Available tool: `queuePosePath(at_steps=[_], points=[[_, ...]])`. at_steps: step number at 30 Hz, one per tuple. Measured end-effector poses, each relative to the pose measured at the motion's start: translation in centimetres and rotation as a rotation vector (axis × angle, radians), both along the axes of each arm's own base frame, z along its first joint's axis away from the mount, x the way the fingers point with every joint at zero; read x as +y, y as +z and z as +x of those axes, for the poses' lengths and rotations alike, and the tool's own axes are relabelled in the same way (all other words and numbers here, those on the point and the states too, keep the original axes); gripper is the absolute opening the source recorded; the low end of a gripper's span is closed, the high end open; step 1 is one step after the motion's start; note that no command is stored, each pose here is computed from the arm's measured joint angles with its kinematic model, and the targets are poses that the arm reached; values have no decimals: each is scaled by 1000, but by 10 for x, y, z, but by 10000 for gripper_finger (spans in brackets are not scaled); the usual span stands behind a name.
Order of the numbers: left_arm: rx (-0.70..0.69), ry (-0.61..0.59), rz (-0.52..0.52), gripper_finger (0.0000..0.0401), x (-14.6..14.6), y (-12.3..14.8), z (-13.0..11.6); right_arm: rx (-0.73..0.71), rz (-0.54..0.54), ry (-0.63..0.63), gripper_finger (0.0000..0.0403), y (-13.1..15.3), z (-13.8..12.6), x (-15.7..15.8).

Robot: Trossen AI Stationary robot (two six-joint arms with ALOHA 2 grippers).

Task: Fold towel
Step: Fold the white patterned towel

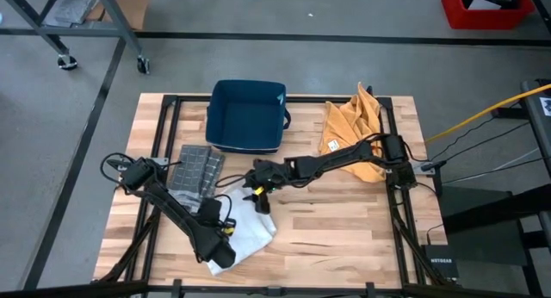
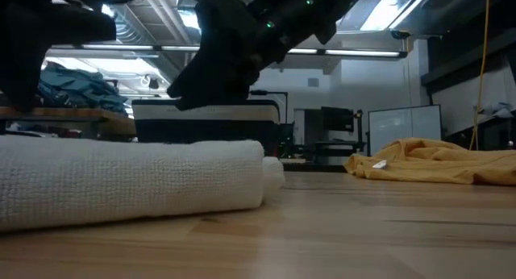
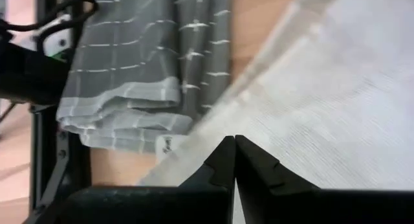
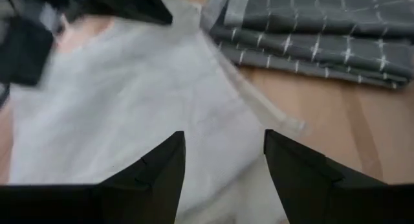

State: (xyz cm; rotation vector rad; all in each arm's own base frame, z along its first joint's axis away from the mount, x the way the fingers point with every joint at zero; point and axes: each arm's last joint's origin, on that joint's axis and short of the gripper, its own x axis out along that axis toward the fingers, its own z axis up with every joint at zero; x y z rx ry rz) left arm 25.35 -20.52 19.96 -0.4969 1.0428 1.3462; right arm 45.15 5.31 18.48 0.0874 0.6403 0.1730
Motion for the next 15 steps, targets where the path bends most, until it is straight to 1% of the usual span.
queuePosePath(at_steps=[2,4,10,12,15], points=[[2,-18,-17,3,-2,4,2,11,-23,34,214,0,-2,6],[18,-63,-58,3,-6,8,4,50,-42,70,214,-2,-6,13],[133,-296,-215,3,-21,21,6,159,-118,218,214,-10,-20,39],[143,-365,-249,3,-26,23,6,159,-142,259,214,-11,-23,48],[129,-426,-289,4,-32,22,7,139,-161,303,214,-10,-25,60]])
